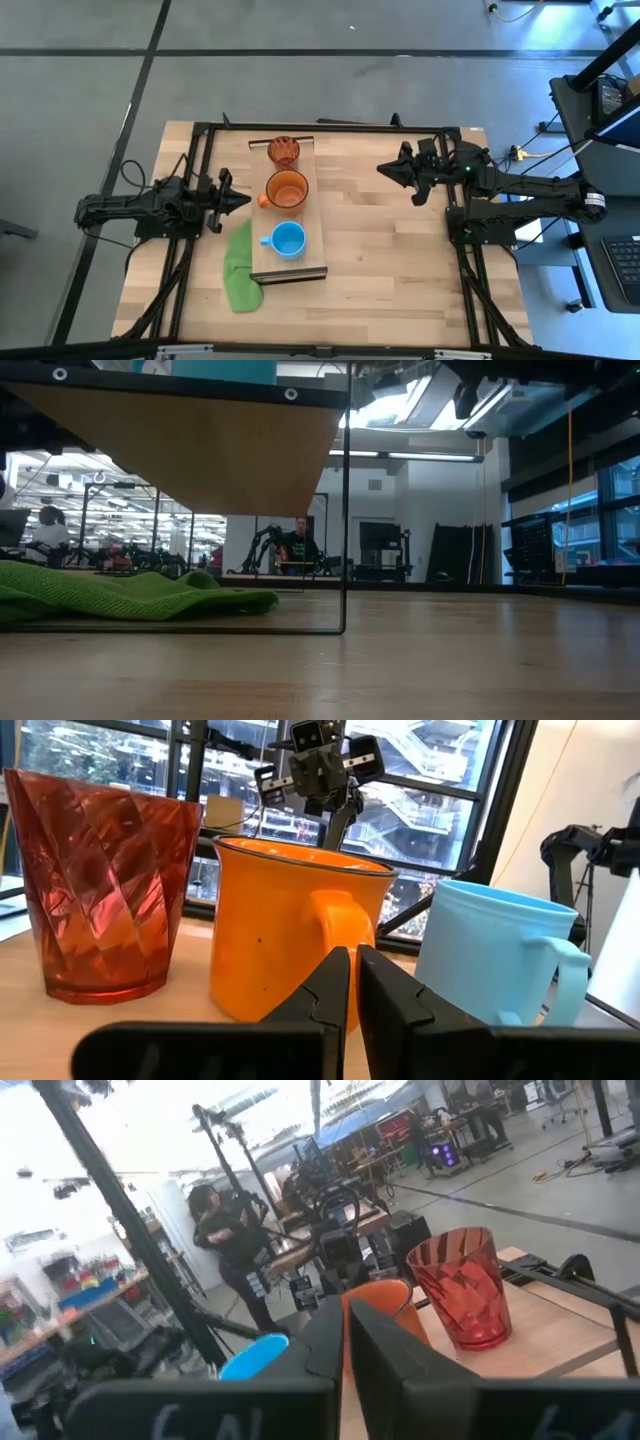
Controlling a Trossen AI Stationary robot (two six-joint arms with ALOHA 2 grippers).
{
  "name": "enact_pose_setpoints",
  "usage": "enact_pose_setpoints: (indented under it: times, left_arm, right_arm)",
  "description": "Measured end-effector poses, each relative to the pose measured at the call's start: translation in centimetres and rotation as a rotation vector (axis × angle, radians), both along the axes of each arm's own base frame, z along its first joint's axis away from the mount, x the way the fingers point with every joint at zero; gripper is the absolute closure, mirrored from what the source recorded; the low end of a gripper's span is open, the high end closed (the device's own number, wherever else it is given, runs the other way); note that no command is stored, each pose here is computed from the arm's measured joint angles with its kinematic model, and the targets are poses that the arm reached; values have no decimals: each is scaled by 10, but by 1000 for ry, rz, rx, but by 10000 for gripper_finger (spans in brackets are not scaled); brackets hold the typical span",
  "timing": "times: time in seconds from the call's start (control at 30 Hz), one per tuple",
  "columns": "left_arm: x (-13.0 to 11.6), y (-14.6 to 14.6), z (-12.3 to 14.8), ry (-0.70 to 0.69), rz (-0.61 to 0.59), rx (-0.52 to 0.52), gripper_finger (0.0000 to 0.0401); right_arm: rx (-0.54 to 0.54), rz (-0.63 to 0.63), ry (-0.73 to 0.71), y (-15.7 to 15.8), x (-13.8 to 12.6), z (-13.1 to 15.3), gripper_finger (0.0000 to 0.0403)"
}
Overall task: Stack small to large cups/mugs on shelf
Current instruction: Return to Home Position
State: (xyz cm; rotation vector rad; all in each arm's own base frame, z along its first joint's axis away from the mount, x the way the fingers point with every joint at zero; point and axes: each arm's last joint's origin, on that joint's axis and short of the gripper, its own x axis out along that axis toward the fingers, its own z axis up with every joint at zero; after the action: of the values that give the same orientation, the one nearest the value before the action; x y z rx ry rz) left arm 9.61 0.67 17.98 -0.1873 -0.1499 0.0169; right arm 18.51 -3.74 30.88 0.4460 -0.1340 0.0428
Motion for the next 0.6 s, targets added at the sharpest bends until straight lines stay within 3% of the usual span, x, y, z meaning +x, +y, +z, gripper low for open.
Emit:
enact_pose_setpoints:
  times: [0.2, 0.37, 0.43, 0.6]
  left_arm:
    - [0, 0, 0, 0, 2, 17, 385]
    - [0, 0, 0, -2, 4, 16, 385]
    - [0, 0, 1, -11, 14, 14, 385]
    - [0, 1, 2, -26, 24, -4, 385]
  right_arm:
    - [-36, 7, 16, 0, 1, -2, 380]
    - [-204, 196, -181, 9, -4, 11, 380]
    - [-190, 261, -209, 10, -10, 2, 380]
    - [-137, 243, -291, 13, -30, -30, 380]
